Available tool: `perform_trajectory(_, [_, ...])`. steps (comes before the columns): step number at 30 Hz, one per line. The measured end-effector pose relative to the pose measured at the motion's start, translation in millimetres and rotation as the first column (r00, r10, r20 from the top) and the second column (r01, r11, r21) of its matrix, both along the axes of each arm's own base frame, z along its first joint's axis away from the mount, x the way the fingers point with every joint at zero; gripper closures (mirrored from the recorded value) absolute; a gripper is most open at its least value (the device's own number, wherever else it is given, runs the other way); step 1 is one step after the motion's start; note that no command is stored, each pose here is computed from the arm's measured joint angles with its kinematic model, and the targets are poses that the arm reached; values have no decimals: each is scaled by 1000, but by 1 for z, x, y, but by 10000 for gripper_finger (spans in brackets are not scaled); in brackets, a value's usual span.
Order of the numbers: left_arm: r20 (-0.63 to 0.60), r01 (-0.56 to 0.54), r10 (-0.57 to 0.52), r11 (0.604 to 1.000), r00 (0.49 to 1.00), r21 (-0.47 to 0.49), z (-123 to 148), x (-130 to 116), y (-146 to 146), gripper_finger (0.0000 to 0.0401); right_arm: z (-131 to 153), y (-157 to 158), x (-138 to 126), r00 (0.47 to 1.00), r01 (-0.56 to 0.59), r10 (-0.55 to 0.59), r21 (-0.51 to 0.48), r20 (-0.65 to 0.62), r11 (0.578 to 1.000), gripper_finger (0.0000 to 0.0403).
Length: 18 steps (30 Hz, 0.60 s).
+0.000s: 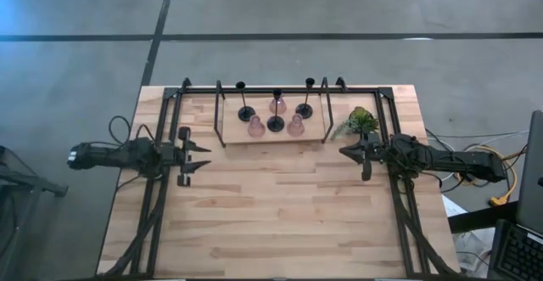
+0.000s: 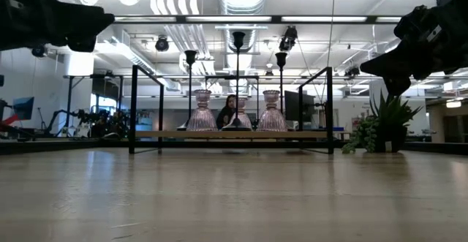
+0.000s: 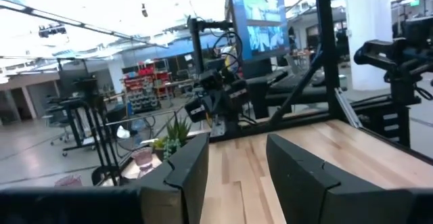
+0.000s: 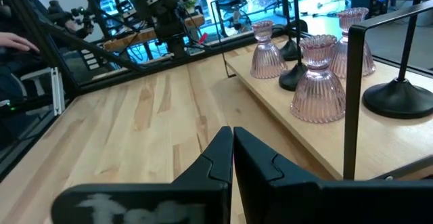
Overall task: Pick & Place candle stick holders
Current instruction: Return to Home Position
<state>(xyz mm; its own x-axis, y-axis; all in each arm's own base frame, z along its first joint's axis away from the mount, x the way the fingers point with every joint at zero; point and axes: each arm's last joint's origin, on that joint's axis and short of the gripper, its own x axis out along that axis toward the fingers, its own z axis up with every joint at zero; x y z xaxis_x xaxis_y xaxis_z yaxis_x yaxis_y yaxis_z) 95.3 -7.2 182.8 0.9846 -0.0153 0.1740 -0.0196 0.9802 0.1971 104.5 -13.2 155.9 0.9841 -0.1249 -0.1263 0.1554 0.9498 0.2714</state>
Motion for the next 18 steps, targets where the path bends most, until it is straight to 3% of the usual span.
perform_trajectory(11, [-139, 50, -60, 996, 989, -78, -14, 2, 7, 247, 0, 0, 0, 1000, 0, 0, 0, -4, 1000, 394])
perform_trajectory(18, [-145, 47, -60, 994, 988, -94, -14, 2, 7, 247, 0, 0, 0, 1000, 0, 0, 0, -5, 1000, 394])
